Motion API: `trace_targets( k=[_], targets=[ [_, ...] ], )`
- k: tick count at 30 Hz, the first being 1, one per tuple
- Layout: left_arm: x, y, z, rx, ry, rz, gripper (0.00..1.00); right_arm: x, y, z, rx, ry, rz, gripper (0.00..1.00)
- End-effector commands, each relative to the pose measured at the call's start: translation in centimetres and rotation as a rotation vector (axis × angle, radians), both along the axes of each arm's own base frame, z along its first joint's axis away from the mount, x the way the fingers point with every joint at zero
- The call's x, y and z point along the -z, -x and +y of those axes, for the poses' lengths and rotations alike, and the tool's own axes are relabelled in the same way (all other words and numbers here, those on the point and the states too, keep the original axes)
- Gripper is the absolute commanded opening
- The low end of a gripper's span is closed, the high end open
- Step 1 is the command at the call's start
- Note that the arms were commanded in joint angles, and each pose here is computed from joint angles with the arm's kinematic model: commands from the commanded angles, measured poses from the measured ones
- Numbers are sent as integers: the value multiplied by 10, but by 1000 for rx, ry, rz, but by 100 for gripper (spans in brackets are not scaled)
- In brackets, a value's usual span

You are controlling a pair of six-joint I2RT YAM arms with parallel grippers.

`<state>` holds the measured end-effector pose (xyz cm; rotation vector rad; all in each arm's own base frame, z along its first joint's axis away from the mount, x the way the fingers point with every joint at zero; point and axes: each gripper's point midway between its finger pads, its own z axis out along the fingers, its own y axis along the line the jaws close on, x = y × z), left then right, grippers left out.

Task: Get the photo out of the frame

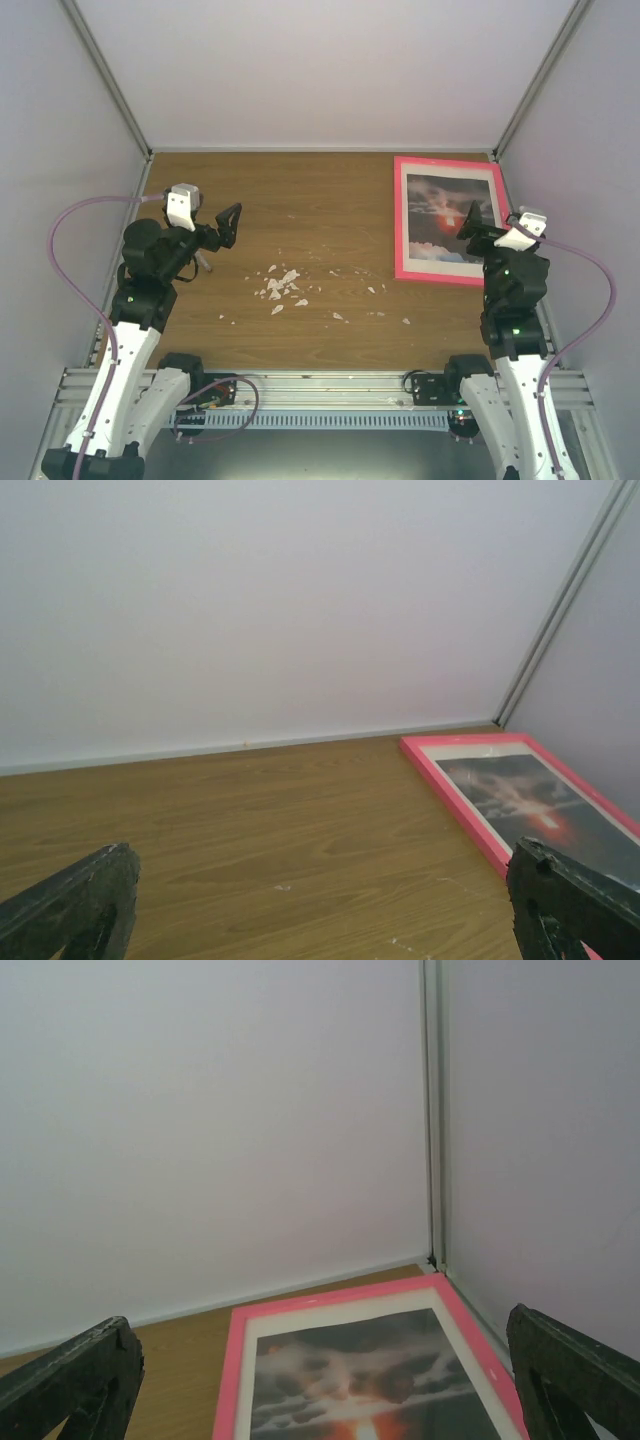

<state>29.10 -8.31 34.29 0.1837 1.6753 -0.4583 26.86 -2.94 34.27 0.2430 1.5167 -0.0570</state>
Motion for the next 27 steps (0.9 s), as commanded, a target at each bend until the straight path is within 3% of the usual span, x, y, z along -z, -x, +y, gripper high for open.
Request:
trace_targets(
  k=[1, 14, 19, 27],
  targets=[
    [-20, 4, -4, 24, 2, -82, 99, -17, 5, -1, 0, -23, -47, 100],
    [-16, 4, -16, 83, 35, -46, 99, 8, -17, 15, -91, -47, 101, 100],
    [1, -2, -29, 151, 99, 71, 99, 37, -34, 37, -211, -77, 234, 100],
    [68, -15, -67, 231, 177, 352, 99, 120, -60, 84, -415, -155, 550, 100]
  ],
)
